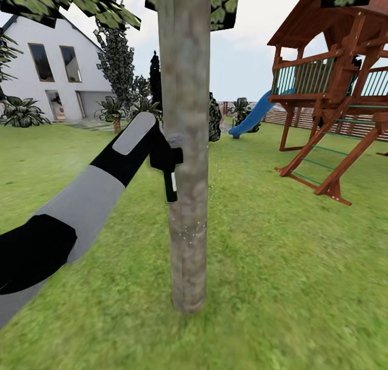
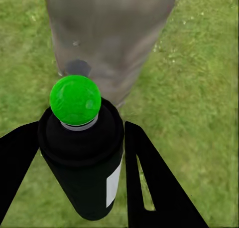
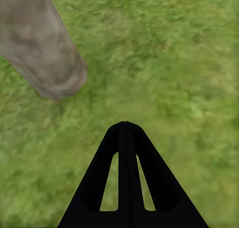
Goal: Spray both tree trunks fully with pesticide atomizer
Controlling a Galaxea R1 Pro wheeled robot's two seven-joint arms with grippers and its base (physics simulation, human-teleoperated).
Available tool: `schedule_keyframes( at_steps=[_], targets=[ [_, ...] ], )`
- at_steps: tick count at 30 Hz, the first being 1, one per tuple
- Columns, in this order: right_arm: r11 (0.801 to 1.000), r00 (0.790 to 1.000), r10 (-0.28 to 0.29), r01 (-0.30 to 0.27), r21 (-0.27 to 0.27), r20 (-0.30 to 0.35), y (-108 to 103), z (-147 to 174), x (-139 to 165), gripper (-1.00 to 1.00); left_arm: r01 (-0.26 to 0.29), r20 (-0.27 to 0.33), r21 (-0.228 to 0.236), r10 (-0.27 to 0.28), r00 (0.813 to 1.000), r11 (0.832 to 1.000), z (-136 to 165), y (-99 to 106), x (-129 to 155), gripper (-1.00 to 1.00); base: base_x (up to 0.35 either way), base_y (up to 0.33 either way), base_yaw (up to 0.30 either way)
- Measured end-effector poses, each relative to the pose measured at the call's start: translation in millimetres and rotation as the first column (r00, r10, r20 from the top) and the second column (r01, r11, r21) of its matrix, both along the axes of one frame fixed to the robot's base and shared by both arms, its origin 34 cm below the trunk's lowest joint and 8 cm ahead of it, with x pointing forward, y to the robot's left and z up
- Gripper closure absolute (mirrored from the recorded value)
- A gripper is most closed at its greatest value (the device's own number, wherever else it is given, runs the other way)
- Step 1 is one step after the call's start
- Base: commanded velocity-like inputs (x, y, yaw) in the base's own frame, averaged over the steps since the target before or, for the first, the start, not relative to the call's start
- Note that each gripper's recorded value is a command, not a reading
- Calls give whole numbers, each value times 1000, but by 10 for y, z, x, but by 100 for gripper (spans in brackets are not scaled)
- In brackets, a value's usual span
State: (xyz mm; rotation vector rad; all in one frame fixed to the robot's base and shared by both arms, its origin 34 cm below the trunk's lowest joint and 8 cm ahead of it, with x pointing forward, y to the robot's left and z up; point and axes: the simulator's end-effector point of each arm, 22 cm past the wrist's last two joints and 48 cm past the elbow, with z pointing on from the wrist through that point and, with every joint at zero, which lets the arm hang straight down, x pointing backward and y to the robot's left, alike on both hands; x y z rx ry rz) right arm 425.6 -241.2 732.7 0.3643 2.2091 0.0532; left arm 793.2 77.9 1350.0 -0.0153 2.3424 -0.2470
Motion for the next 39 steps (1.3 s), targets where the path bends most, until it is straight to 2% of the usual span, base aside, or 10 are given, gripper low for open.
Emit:
schedule_keyframes(
  at_steps=[5,10,16,18,21,26,28,32,36,39],
  targets=[
    [1000,1000,0,0,0,-1,1,-1,-1,100,73,26,-45,-71,997,996,535,-436,-183,100,0,0,0],
    [1000,1000,0,0,0,-1,1,-2,0,100,116,54,-54,-113,992,992,672,-592,-271,100,0,0,0],
    [1000,1000,0,0,0,0,1,1,3,100,131,-89,-67,-137,987,989,-449,-645,-408,100,0,0,0],
    [1000,1000,0,0,0,0,1,0,4,100,150,-123,-51,-156,980,987,-789,-703,-513,100,0,0,0],
    [1000,1000,0,0,0,0,1,1,4,100,177,-147,-33,-180,973,984,-1071,-773,-642,100,0,0,0],
    [1000,1000,0,0,0,0,1,1,4,100,209,-183,-54,-216,959,976,-1449,-870,-863,100,0,0,0],
    [1000,1000,0,0,0,0,2,0,4,100,193,-215,-36,-196,957,981,-1777,-772,-943,100,0,0,0],
    [1000,1000,1,-1,0,1,3,3,5,100,172,-232,-3,-168,958,985,-2040,-657,-1004,100,0,0,0],
    [1000,1000,2,-2,0,2,5,5,7,100,157,-289,-5,-152,945,988,-2419,-533,-1145,100,0,0,0],
    [1000,1000,3,-3,0,4,8,8,9,100,140,-304,-10,-136,943,990,-2595,-315,-1136,100,0,41,-4]
  ],
)
